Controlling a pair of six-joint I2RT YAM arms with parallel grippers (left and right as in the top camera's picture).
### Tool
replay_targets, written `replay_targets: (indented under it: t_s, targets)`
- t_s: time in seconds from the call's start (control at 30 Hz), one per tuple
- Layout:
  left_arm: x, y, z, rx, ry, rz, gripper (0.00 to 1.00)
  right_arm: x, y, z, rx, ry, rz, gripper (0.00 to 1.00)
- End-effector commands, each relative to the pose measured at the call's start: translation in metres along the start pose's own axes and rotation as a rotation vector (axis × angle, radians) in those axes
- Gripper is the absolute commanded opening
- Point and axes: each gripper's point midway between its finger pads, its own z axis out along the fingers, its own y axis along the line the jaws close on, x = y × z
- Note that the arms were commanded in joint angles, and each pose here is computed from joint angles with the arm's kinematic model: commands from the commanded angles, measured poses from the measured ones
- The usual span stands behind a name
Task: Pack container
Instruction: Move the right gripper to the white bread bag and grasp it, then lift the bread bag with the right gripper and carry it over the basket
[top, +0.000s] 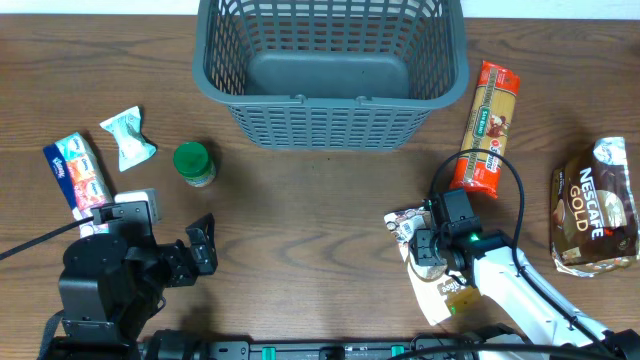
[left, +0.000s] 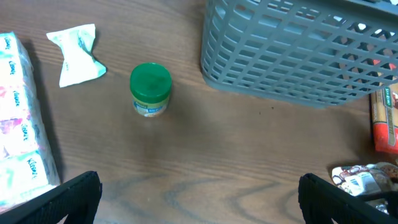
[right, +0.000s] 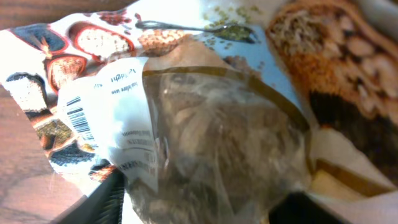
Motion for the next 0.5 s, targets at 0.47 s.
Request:
replay_targets:
  t_s: [0.47]
  targets:
    - [-0.006, -0.004, -0.004, 0.018, -0.021, -0.008, 0.99, -0.04, 0.027, -0.027, -0.123, -0.032, 0.062, 0.01]
